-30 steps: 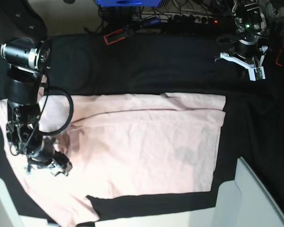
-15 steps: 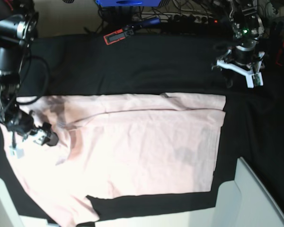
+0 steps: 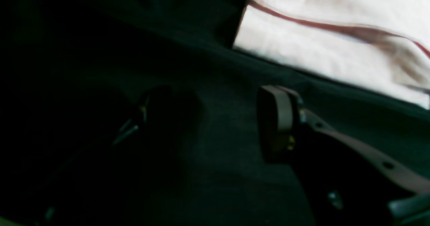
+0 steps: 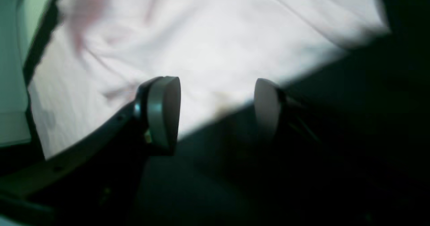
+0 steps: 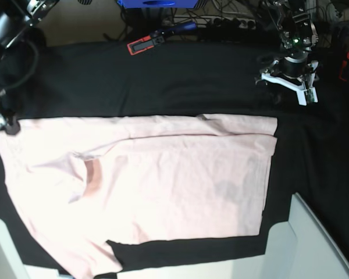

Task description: Fold the T-shirt properly

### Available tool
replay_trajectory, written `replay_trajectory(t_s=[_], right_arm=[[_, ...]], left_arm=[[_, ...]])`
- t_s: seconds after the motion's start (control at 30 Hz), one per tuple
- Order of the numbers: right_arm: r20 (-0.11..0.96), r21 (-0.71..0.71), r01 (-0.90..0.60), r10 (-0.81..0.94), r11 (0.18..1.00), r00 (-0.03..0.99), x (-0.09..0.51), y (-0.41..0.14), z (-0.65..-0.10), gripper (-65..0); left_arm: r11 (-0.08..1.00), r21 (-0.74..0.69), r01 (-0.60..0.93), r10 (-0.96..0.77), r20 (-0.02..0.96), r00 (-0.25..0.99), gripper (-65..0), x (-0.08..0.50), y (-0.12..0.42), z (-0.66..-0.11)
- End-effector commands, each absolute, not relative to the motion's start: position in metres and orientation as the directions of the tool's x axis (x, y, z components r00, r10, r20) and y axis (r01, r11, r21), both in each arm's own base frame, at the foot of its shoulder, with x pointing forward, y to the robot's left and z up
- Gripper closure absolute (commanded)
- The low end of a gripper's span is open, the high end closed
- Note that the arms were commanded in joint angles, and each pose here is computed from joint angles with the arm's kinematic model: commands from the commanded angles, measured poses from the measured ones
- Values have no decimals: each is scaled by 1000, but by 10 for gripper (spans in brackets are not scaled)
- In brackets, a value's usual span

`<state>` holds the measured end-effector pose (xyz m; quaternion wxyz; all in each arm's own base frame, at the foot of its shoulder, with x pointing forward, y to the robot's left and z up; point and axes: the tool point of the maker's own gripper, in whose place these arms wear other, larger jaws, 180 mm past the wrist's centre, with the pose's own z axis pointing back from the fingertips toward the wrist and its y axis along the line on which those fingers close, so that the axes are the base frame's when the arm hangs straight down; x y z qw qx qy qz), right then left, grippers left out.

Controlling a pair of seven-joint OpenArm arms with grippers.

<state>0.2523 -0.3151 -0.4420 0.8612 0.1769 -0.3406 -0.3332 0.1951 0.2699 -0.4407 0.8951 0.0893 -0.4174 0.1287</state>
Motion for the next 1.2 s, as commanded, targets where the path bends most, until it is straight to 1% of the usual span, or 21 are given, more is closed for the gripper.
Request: replay_trajectory(t_s=[0.0,0.03,0.07,0.1,0.17,0.2,0.23,0.33,0.53,0.67,0.73,0.8,0.87,0.93,1.0,1.17], right_arm=[[496,554,430,-697,713,518,266,-320,-433,-326],[477,560,438,-706,703,523,264,-320,-438,-328],[463,558,450,-712,697,528,261,-324,-443,-344],[447,560,460,-718,690,533,258,-325,-448,-383],[418,571,481,-741,665,526,253,-326,-457,-482],[421,571,494,-751,656,510,251,-332,-458,-512],[421,575,507,-763,642,490,249,-336,-460,-527],[424,577,540,-790,612,442,245,-350,-471,-527],[371,598,599,-846,533,383,246,-370,-492,-527],[378,613,589,-850,527,366,259,-376,-485,-527],[384,622,580,-850,527,360,266,-376,-481,-525],[385,629,574,-851,525,357,271,-374,-480,-493],[377,637,567,-852,523,363,276,-369,-480,-431],[375,637,546,-838,544,397,288,-359,-480,-360],[377,633,529,-822,565,427,295,-352,-480,-322],[380,645,506,-815,572,437,309,-345,-475,-309]], left_arm=[[952,57,-301,138,796,589,-388,201,272,-431],[953,57,-298,136,797,588,-388,202,270,-430],[953,56,-297,136,798,587,-388,203,270,-430],[953,56,-297,136,798,587,-388,203,270,-430],[953,55,-297,136,799,585,-388,204,270,-429],[953,55,-297,137,797,588,-388,203,270,-430],[953,55,-297,138,796,590,-388,202,270,-431],[952,58,-301,140,792,594,-388,199,272,-432],[951,62,-304,137,795,591,-388,199,274,-431],[951,62,-304,136,796,589,-388,199,274,-430],[951,62,-302,136,796,590,-388,200,273,-430],[951,62,-304,136,796,589,-388,199,274,-430],[951,62,-304,136,796,589,-388,199,274,-430],[951,63,-303,136,795,591,-388,199,274,-430],[951,65,-303,136,792,595,-388,196,274,-431],[951,65,-303,136,792,595,-388,196,274,-431]])
